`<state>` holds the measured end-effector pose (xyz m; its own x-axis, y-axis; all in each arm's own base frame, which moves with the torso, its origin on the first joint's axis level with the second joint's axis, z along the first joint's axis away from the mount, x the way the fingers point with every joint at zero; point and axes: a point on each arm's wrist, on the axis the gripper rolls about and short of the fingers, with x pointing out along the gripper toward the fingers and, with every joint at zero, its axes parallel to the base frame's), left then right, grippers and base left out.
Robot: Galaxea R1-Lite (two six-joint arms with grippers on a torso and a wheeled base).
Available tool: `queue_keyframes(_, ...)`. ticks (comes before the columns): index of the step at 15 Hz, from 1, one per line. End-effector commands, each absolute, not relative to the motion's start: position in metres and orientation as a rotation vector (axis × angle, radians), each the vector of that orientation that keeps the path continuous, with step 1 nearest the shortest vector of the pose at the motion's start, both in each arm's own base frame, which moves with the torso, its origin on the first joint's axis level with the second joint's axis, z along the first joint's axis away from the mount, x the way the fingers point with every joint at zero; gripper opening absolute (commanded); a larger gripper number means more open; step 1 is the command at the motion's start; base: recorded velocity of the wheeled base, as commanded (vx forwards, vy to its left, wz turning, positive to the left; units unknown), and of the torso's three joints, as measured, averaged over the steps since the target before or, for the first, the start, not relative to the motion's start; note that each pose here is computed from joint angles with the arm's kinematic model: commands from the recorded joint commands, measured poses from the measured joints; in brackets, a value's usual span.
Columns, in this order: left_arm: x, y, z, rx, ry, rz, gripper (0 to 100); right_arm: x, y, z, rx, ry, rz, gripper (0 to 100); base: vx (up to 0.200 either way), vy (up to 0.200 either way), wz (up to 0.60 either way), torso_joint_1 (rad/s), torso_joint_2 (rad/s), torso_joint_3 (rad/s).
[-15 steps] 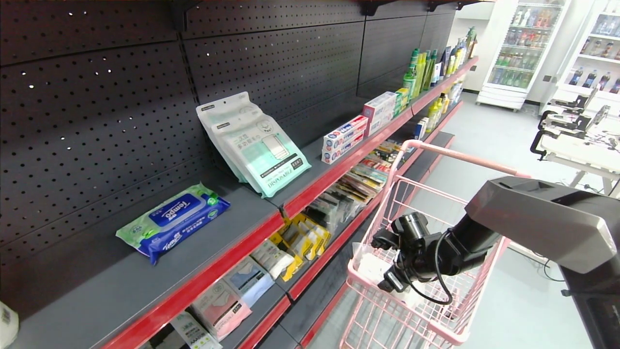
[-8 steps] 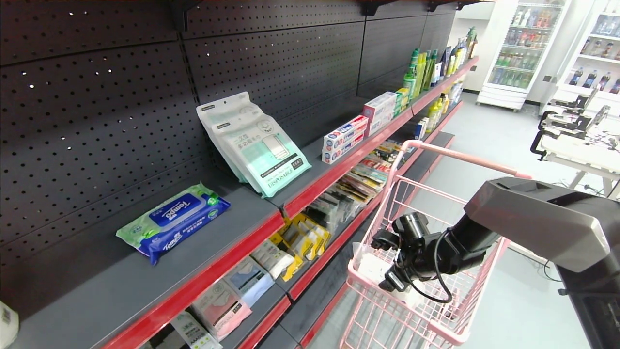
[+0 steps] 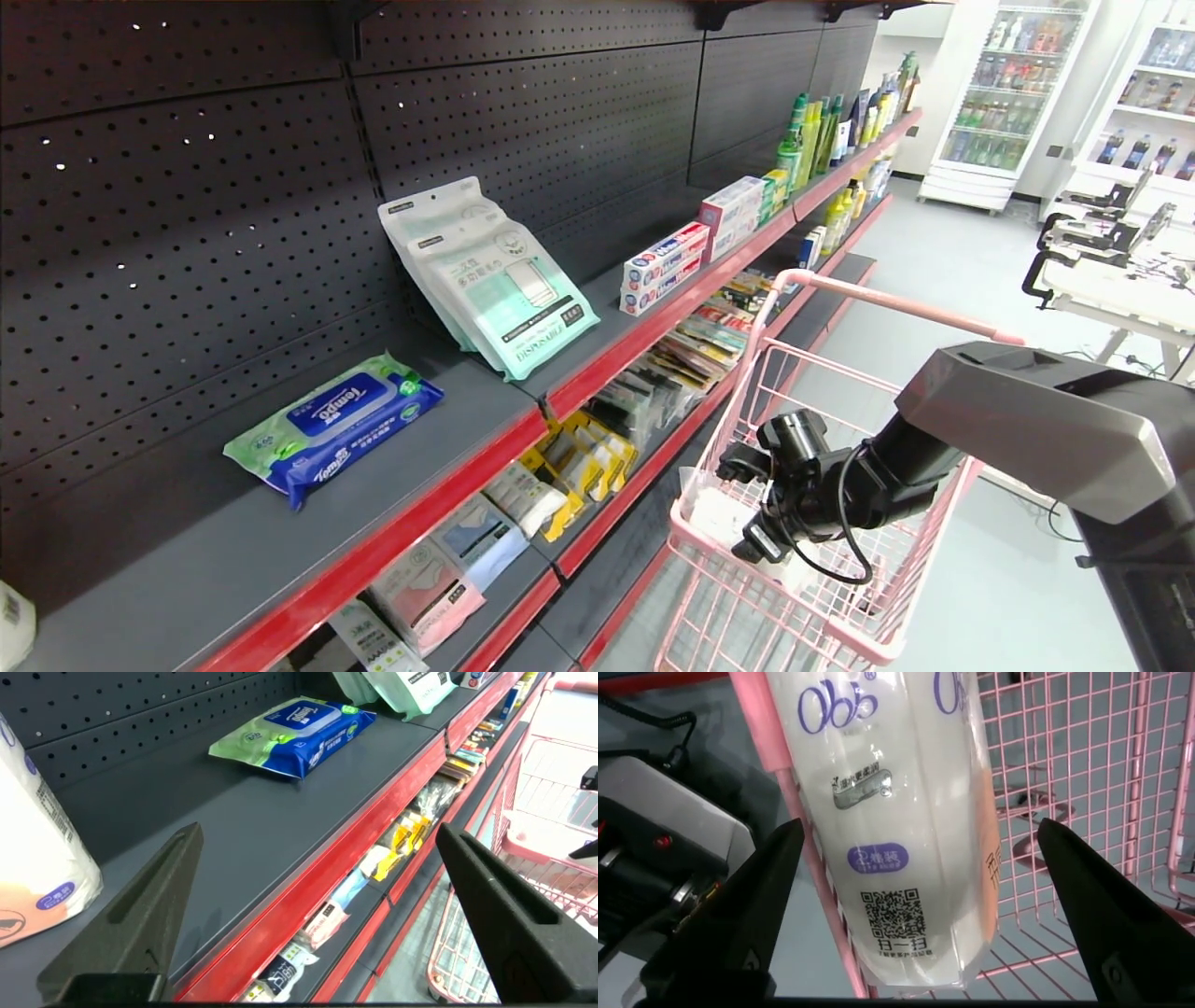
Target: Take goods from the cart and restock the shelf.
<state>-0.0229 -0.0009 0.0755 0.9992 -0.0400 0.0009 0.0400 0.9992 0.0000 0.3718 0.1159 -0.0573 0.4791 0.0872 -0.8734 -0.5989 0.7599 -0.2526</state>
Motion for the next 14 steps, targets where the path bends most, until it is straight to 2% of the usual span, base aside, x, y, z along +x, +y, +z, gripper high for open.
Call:
queue_keyframes(1,-0.0228,-0.0009,0.0755,0.000,0.000,-0.040,100,0.3717,0.1157,-0.0568,-0.586,0.991,0.448,100,0.000,0.000,0.00,0.000,0.00,0.000)
queue_keyframes(14,-0.0228,-0.0009,0.0755,0.000,0.000,-0.040,100,0.3766,0.1096,-0.0554,-0.575,0.985,0.429,100,0.000,0.000,0.00,0.000,0.00,0.000)
